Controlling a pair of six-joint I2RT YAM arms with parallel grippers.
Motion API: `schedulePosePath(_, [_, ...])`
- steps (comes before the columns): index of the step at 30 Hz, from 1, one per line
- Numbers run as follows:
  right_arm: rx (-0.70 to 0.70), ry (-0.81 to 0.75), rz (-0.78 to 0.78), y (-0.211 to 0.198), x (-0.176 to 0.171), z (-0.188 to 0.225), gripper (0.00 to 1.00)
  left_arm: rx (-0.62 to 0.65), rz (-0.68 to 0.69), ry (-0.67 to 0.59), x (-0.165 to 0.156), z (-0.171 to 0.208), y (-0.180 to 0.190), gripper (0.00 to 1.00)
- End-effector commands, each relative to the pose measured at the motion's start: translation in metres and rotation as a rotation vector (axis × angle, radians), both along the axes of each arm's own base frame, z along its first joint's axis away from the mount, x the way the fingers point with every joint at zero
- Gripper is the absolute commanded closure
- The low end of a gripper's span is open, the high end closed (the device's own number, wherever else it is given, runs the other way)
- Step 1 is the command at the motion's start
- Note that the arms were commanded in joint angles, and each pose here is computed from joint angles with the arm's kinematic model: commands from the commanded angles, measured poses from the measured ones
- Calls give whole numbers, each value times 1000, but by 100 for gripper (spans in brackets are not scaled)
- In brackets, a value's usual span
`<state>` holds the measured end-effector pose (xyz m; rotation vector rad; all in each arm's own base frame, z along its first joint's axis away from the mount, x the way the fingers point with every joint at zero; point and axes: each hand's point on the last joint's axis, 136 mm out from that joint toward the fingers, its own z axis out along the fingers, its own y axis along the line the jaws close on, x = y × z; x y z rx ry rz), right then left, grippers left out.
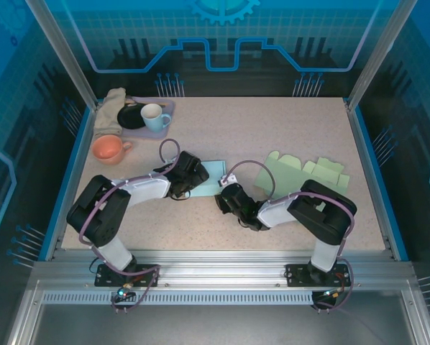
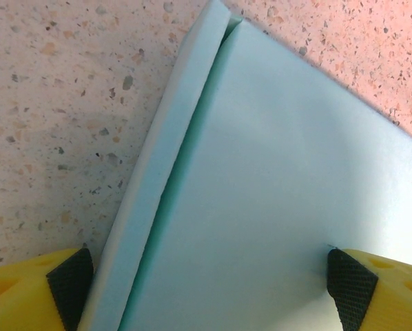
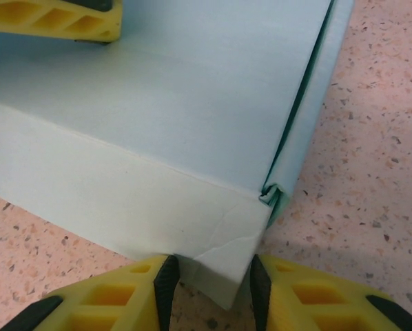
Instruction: Fold the paper box
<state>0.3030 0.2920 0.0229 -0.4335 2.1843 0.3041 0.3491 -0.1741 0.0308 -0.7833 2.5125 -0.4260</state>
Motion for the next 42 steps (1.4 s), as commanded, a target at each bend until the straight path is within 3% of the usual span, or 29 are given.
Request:
schedulePosePath(1, [34,-44,-11,5,17,4,63,127,-27,267,-61,-61,27,11])
schedulePosePath(20, [157,50,-54,-10,47,2,61,115,-50,277,-59,-64,22,13])
schedulePosePath(32, [354,339,-151,-26,33,24,64,115,-33,276,-58,-62,22,13])
schedulePosePath(34, [392,397,-136,-18,33,22,67,113,-31,274,-57,-61,22,13])
schedulePosePath(38, [496,468,-123,-6,36,16,90,114,-30,277,-58,-62,22,13])
schedulePosePath(42, [545,504,-130,-3,46,4,97,107,-35,280,-57,-63,20,13])
